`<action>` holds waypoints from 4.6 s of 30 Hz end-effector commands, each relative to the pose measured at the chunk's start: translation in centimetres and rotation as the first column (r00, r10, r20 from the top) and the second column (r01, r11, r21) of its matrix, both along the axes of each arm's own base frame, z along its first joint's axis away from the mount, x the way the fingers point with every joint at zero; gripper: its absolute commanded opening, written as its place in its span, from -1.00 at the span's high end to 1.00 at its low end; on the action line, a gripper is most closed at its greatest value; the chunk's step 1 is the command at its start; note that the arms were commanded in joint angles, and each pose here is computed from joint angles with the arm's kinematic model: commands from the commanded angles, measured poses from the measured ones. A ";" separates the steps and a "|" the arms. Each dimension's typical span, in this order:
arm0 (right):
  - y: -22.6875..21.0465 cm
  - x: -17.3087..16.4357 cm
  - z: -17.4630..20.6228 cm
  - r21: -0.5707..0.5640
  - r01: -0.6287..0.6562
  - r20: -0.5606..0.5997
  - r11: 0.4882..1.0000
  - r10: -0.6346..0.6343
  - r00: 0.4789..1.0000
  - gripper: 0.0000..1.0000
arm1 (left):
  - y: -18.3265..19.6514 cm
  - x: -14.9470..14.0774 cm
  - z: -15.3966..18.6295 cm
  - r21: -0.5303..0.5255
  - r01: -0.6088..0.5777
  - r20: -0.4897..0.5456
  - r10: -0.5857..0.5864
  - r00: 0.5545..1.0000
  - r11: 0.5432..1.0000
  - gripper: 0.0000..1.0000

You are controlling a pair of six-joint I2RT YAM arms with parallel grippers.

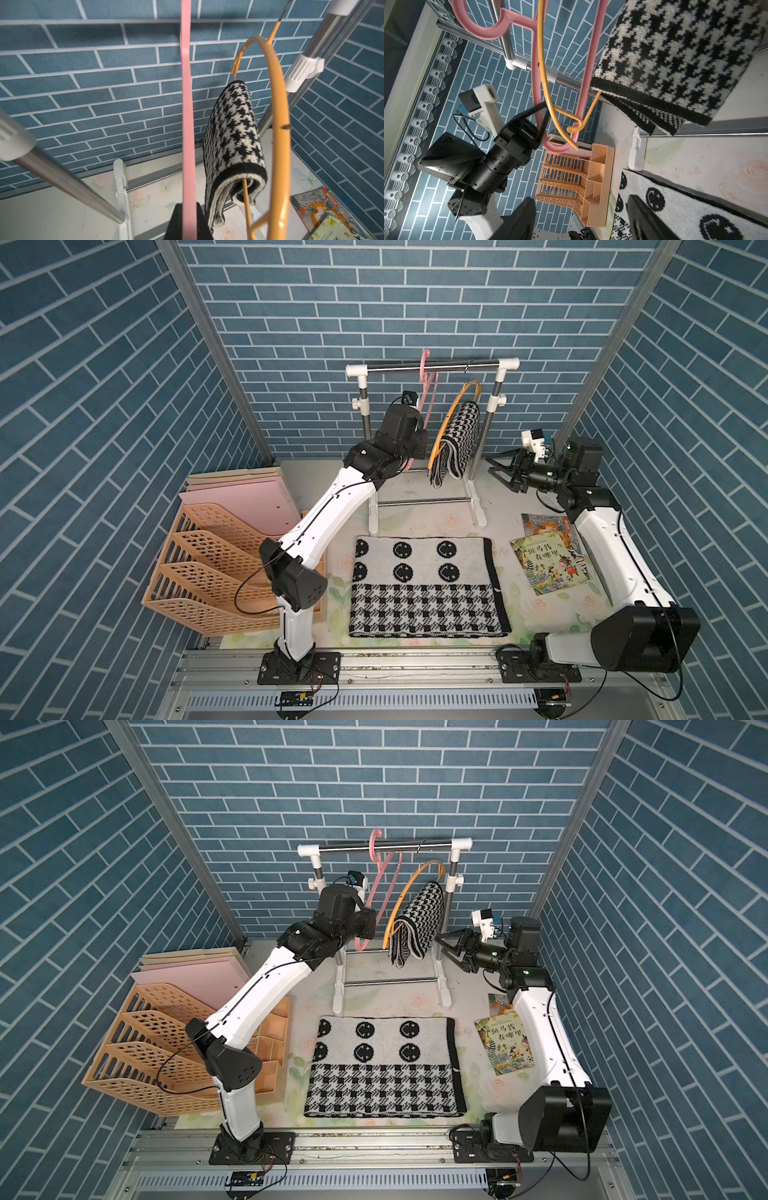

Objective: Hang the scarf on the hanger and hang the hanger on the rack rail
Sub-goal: Pick up the hanger from the clothesline.

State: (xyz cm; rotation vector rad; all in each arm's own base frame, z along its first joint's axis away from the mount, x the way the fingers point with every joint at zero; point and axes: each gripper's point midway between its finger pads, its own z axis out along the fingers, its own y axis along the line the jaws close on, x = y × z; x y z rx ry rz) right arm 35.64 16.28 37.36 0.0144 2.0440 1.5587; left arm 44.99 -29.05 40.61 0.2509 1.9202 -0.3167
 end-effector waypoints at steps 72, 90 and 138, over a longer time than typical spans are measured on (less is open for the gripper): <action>17.5 -13.6 -6.9 -0.605 -0.098 -0.041 0.791 0.092 0.995 -0.50 | 4.2 -26.7 -21.4 0.075 -0.066 -0.144 0.076 0.987 0.995 1.00; 14.1 -11.8 -7.9 -0.651 -0.094 -0.128 0.753 0.012 0.992 0.15 | 1.8 -28.1 -23.6 0.311 -0.051 -0.050 0.070 0.996 0.949 1.00; 6.7 -17.7 -12.3 -0.467 -0.097 -0.199 0.879 0.003 0.980 1.00 | 12.1 -23.8 -31.0 -0.311 -0.184 -0.552 -0.020 0.834 0.933 -0.99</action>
